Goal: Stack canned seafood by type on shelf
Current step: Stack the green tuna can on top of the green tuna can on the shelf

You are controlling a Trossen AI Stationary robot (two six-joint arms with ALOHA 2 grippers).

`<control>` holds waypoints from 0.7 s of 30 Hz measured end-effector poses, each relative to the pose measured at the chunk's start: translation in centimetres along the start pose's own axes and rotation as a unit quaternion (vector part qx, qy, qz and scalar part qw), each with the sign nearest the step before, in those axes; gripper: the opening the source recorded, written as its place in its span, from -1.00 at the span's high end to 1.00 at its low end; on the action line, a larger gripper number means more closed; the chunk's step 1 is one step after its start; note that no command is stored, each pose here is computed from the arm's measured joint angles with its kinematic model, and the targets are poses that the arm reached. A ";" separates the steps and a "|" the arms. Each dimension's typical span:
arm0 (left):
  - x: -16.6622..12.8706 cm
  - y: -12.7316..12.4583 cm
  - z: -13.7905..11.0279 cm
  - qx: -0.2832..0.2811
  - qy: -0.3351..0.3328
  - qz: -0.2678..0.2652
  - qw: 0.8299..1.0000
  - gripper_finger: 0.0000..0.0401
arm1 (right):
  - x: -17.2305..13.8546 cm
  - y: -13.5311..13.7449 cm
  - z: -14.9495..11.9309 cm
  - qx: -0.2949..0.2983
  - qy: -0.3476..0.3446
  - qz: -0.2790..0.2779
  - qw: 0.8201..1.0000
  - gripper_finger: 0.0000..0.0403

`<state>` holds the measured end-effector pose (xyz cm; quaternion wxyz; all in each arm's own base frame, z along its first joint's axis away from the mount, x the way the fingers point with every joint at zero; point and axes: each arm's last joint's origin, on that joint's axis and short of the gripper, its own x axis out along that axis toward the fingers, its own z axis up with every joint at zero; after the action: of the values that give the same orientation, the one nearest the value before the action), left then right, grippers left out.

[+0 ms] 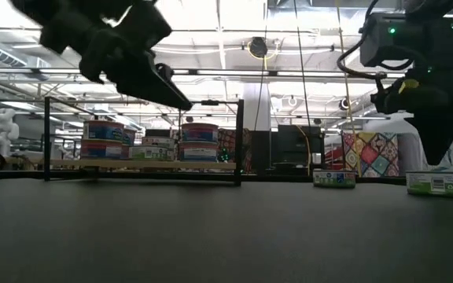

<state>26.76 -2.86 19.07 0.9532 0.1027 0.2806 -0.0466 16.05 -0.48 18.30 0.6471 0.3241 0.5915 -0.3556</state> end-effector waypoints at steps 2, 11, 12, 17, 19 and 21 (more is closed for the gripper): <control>0.0 -0.3 -0.8 0.002 -0.042 0.005 0.999 0.28 | 0.1 0.3 -0.3 0.012 0.003 -0.004 1.000 1.00; 1.2 -0.6 -1.6 0.098 -0.137 0.032 0.985 0.28 | 1.7 2.1 -1.4 0.045 0.026 -0.041 0.998 1.00; 1.4 -0.5 -1.5 0.110 -0.144 0.037 0.983 0.28 | 1.9 2.4 -1.4 0.046 0.028 -0.042 0.998 1.00; 2.7 -0.3 -2.0 0.159 -0.159 0.058 0.973 0.28 | 2.3 3.7 -1.3 0.066 0.028 -0.054 0.996 1.00; 3.3 -0.2 -2.3 0.179 -0.161 0.064 0.968 0.28 | 1.7 5.4 -0.8 0.079 0.016 -0.013 0.997 1.00; 3.8 -0.3 -2.6 0.204 -0.166 0.063 0.963 0.28 | 1.1 7.4 -0.3 0.079 0.013 0.039 0.996 1.00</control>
<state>28.54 -2.69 14.77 0.9463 0.3030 0.0963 -0.0594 22.16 3.68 17.17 0.6249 0.4018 0.5566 -0.3718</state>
